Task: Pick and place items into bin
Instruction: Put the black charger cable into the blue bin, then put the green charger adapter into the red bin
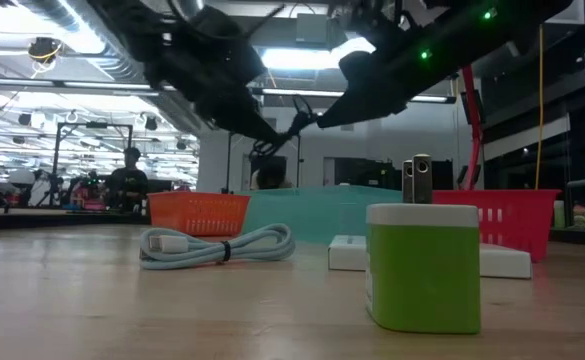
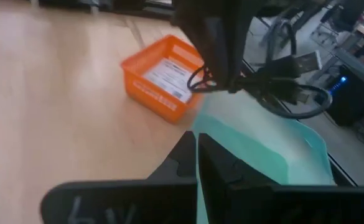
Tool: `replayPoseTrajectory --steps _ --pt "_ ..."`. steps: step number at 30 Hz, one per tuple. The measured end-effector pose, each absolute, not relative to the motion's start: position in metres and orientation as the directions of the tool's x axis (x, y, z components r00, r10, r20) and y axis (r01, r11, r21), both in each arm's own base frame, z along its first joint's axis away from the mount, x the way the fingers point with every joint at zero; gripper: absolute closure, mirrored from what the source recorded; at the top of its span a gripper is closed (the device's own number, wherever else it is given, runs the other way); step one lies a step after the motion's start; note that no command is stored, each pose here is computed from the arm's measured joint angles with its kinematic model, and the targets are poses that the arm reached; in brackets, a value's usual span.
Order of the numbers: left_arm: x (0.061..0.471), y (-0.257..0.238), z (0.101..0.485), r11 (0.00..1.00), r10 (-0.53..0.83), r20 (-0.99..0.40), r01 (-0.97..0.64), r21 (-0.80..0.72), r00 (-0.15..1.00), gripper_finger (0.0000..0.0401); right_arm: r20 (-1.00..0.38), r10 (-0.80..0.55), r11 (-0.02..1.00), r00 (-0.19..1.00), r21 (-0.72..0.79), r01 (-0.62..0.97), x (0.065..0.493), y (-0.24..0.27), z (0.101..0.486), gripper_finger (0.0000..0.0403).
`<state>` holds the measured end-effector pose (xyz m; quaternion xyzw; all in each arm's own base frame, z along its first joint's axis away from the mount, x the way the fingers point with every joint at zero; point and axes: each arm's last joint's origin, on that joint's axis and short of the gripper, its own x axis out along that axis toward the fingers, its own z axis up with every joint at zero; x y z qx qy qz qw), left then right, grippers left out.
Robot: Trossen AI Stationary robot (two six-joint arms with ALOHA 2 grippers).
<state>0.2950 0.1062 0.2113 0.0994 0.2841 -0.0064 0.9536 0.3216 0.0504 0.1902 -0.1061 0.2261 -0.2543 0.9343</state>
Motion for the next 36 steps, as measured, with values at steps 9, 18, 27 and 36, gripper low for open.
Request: replayPoseTrajectory --steps 9,18,27,36 --pt "0.305 0.146 0.197 0.983 0.105 -0.615 0.011 0.181 0.782 0.0385 -0.415 -0.563 0.826 0.715 -0.307 0.472 0.320 0.036 0.185 0.0402" --pt "0.308 0.161 0.177 0.978 0.133 -0.657 0.010 0.209 0.742 0.0359 -0.426 -0.563 0.826 0.709 -0.309 0.471 0.319 0.036 0.183 0.0402" --pt "0.312 0.163 0.187 0.963 0.192 -0.598 -0.032 0.267 0.778 0.0305 -0.441 -0.564 0.826 0.698 -0.311 0.470 0.318 0.035 0.181 0.0402" --pt "0.310 0.151 0.204 0.947 0.175 -0.570 0.021 0.321 0.802 0.0291 -0.457 -0.565 0.825 0.687 -0.296 0.482 0.316 0.035 0.180 0.0402"
